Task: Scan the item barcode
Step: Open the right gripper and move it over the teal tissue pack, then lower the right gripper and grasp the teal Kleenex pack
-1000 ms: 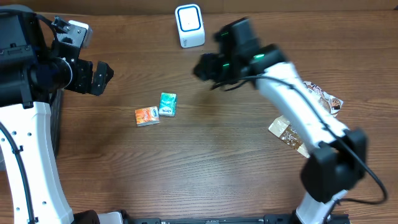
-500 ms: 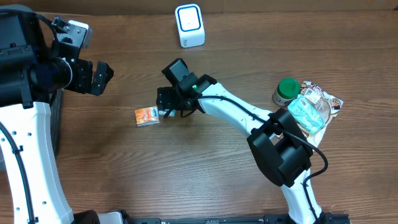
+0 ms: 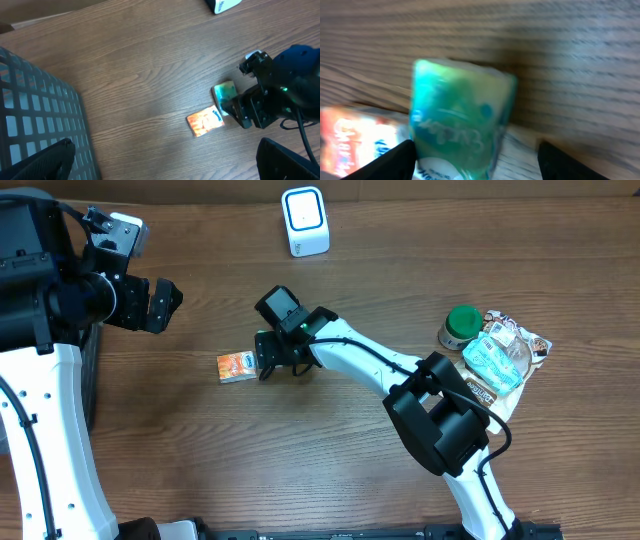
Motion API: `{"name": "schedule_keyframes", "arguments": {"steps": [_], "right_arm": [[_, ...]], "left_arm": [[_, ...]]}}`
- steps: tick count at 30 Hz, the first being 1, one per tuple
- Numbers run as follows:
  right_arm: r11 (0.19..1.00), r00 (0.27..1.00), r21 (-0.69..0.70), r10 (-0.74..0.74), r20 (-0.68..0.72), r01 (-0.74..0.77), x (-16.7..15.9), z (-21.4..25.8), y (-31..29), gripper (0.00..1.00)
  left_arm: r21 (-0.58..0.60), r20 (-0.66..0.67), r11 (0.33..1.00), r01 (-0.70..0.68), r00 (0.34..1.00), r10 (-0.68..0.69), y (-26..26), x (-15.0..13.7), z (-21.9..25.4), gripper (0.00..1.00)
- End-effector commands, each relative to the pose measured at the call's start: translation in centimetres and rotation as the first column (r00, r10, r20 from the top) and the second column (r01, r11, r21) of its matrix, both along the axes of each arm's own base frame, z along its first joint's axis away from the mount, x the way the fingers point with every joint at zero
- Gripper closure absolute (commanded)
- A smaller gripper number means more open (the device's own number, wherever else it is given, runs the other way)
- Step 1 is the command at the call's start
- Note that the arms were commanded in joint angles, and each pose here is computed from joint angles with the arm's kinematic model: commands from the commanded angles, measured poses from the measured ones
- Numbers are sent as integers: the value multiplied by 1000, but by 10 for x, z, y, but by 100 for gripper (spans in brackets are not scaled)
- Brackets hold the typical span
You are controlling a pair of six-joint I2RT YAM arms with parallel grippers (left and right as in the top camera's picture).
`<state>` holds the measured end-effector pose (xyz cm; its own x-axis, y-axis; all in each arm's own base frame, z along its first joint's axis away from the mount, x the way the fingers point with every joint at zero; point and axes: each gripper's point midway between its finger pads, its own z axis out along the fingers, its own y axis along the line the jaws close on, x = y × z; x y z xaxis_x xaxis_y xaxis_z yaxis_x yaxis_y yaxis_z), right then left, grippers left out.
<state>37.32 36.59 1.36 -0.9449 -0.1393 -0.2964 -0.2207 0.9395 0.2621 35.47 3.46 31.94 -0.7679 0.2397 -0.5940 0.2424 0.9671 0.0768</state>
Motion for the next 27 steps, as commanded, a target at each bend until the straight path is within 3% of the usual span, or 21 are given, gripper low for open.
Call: {"name": "schedule_keyframes", "arguments": {"steps": [1,6,14,20,22,24,27], "right_arm": [[996,999,-93,12,37,-9,8,-5,-18,22],[990,1000,-138,16,-18,-18,8,-6,-42,21],[962,966,-106,241,-93,-251,-1,19,-46,23],[961,965,-97,254,-69,-260,6,51,-41,27],[968,971,-74,237,-31,-239,14,65,-32,36],[985,986,-33,168,0,-168,24,71,-24,60],[998,998,-30,-46,41,47,45,68,-30,85]], "left_arm": [[14,20,1000,18,1000,-19,0,1,6,0],[14,19,1000,18,1000,-19,0,1,6,0],[14,20,1000,18,1000,-19,0,1,6,0],[14,20,1000,18,1000,-19,0,1,6,0],[14,20,1000,18,1000,-19,0,1,6,0],[14,20,1000,18,1000,-19,0,1,6,0],[14,20,1000,18,1000,-19,0,1,6,0]]}}
